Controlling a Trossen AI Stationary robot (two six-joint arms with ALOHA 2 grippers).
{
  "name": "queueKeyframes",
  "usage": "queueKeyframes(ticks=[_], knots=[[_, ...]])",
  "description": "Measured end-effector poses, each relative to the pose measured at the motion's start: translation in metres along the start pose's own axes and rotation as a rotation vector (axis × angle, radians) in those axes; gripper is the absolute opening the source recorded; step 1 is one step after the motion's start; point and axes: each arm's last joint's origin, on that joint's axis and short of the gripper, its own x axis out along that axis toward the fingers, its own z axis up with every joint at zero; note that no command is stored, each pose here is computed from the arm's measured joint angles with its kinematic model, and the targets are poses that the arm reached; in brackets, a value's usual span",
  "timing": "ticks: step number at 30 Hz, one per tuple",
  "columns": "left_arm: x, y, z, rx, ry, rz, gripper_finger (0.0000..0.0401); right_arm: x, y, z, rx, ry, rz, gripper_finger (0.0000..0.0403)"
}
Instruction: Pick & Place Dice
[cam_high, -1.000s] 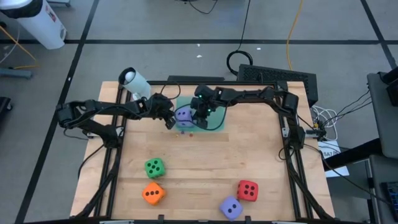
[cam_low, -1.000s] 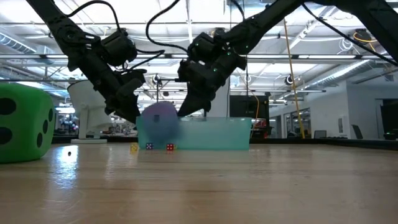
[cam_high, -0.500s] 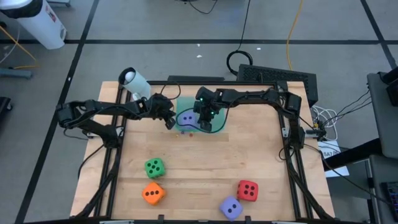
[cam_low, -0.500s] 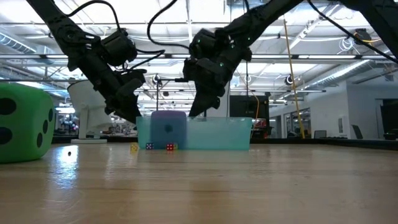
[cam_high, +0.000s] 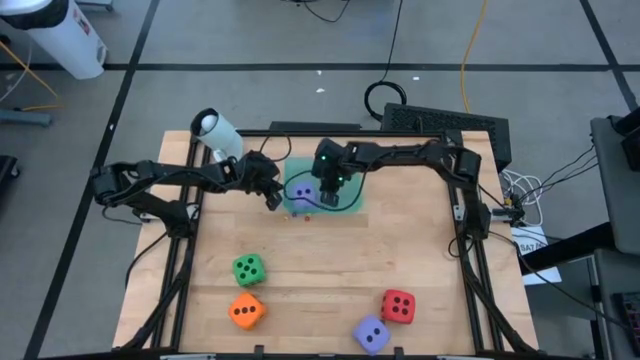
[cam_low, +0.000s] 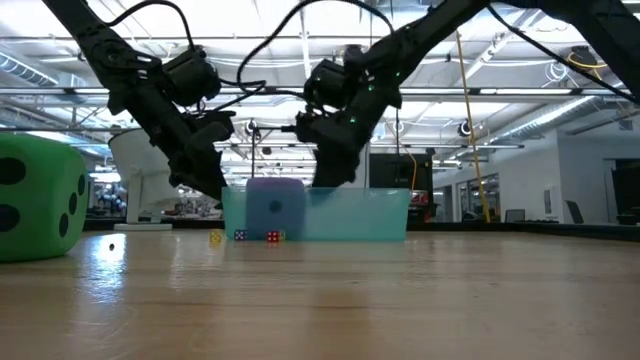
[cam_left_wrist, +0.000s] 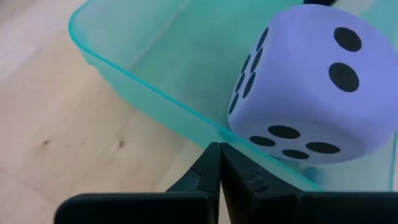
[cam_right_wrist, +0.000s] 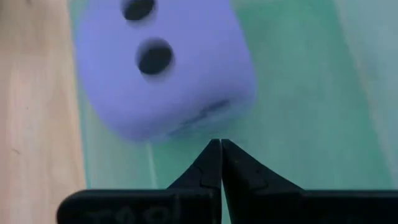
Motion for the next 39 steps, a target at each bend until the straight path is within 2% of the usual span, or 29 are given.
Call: queueKeyframes(ticks=[7,11,17,23,28,39], knots=[[0.0,-0.003,0.002,0.017,-0.023,-0.012,0.0006,0.013,0.009,0.0,-0.024,-0.011,0.07,0.0],[0.0,-0.003,0.002,0.018,-0.028,-0.012,0.0015,0.012,0.009,0.003,-0.031,-0.036,0.068,0.0],[0.0,-0.003,0.003,0.019,-0.03,-0.002,0.0004,0.012,0.009,0.003,-0.033,-0.039,0.066,0.0],[0.0,-0.002,0.003,0.031,-0.041,0.038,0.0019,0.013,0.012,0.002,-0.023,-0.032,0.07,0.0],[0.0,-0.001,0.003,0.04,-0.044,0.059,0.0004,0.014,0.014,0.002,-0.002,-0.022,0.074,0.0],[-0.008,-0.002,0.007,0.073,-0.078,0.062,0.0005,0.004,0.017,0.005,-0.025,-0.036,0.039,0.0]])
